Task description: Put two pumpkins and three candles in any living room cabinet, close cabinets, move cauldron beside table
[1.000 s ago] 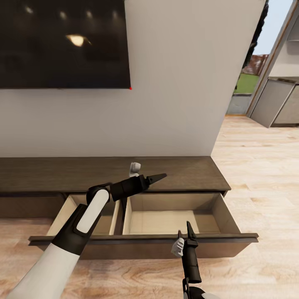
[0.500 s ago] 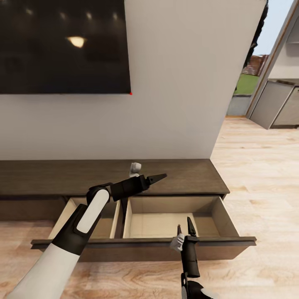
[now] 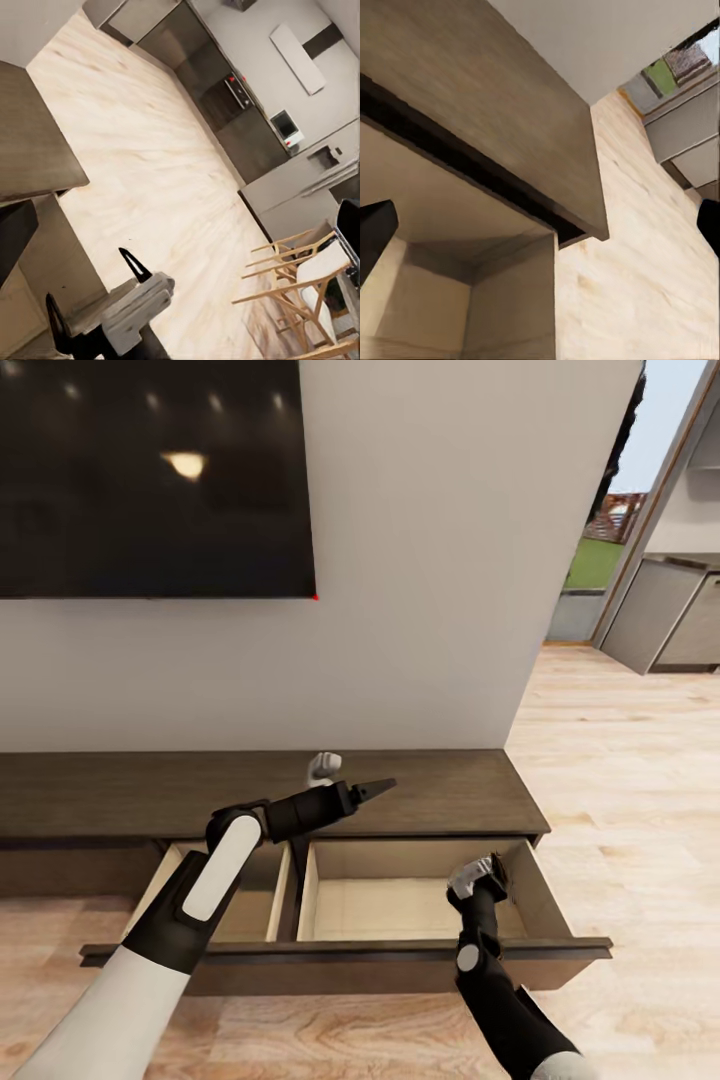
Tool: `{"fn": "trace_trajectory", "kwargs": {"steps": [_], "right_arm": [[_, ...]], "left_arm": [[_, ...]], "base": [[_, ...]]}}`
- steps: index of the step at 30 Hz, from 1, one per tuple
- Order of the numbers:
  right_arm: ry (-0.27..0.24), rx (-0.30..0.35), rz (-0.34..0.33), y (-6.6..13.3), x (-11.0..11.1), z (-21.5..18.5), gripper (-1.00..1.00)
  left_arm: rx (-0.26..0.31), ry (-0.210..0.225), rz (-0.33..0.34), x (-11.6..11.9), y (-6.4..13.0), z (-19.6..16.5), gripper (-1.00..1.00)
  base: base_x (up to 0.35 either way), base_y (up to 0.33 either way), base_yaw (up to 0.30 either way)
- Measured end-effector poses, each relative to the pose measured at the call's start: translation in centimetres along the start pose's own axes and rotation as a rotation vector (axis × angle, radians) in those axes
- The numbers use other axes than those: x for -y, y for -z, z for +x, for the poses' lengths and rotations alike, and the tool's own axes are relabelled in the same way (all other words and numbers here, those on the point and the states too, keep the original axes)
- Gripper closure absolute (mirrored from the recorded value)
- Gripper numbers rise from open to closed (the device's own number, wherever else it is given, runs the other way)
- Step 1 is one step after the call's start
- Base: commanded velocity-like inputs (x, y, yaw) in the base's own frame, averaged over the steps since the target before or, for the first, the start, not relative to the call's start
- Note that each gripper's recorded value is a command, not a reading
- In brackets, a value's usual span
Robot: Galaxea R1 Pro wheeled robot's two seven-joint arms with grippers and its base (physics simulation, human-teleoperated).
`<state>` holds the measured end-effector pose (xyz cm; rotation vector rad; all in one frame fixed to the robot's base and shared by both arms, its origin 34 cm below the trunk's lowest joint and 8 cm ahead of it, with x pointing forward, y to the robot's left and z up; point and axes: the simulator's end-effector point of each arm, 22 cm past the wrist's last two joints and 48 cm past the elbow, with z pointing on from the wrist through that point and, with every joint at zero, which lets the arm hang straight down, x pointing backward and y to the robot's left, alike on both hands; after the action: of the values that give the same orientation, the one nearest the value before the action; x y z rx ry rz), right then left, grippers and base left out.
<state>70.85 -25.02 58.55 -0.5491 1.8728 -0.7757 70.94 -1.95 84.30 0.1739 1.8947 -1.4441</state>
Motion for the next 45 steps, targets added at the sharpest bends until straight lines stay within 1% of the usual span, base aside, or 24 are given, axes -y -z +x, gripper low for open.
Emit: {"fn": "trace_trajectory", "kwargs": {"steps": [1,3,5,6,7,9,11,14,15,17,22,45], "right_arm": [[-0.042,-0.004,-0.012,-0.3,0.6,-0.5,-1.00],[-0.098,-0.002,-0.003,-0.6,2.1,-1.5,-1.00],[-0.135,0.006,0.008,-0.7,3.3,-2.4,-1.00],[-0.151,0.012,0.014,-0.7,3.8,-2.9,-1.00],[-0.154,0.013,0.015,-0.7,4.0,-3.1,-1.00],[-0.162,0.017,0.017,-0.6,4.5,-3.5,-1.00],[-0.165,0.019,0.018,-0.5,4.8,-3.9,-1.00],[-0.165,0.019,0.017,-0.4,5.2,-4.2,-1.00],[-0.165,0.019,0.017,-0.3,5.3,-4.4,-1.00],[-0.164,0.018,0.015,-0.2,5.5,-4.6,-1.00],[-0.163,0.013,0.010,0.0,6.0,-5.0,-1.00],[-0.164,0.014,0.009,0.1,5.9,-5.0,-1.00]], "left_arm": [[0.001,-0.002,-0.040,-0.7,0.1,-0.2,-1.00],[0.002,-0.004,-0.092,-1.6,0.2,-0.6,-1.00],[0.003,-0.007,-0.141,-2.4,0.4,-0.9,-1.00],[0.004,-0.008,-0.177,-3.0,0.6,-1.1,-1.00],[0.004,-0.008,-0.184,-3.0,0.6,-1.3,-1.00],[0.005,-0.009,-0.222,-3.5,0.8,-1.6,-1.00],[0.006,-0.010,-0.239,-3.6,0.9,-1.9,-1.00],[0.007,-0.013,-0.244,-3.2,1.1,-2.5,-1.00],[0.013,-0.024,-0.239,-2.7,1.2,-3.0,-1.00],[0.017,-0.031,-0.235,-2.2,1.3,-3.5,-1.00],[0.019,-0.034,-0.233,-1.3,1.4,-4.2,-1.00],[0.020,-0.034,-0.236,-1.5,1.5,-4.3,-1.00]], "base": [[0.000,0.000,0.000],[0.000,0.000,0.000],[0.000,0.000,0.069],[0.000,0.000,0.164],[0.000,0.000,0.225],[0.000,0.000,0.262],[0.000,0.000,0.281],[0.000,0.000,0.287],[0.000,0.000,0.289],[0.000,0.000,0.289],[0.000,0.000,0.290],[0.000,0.000,0.290]]}}
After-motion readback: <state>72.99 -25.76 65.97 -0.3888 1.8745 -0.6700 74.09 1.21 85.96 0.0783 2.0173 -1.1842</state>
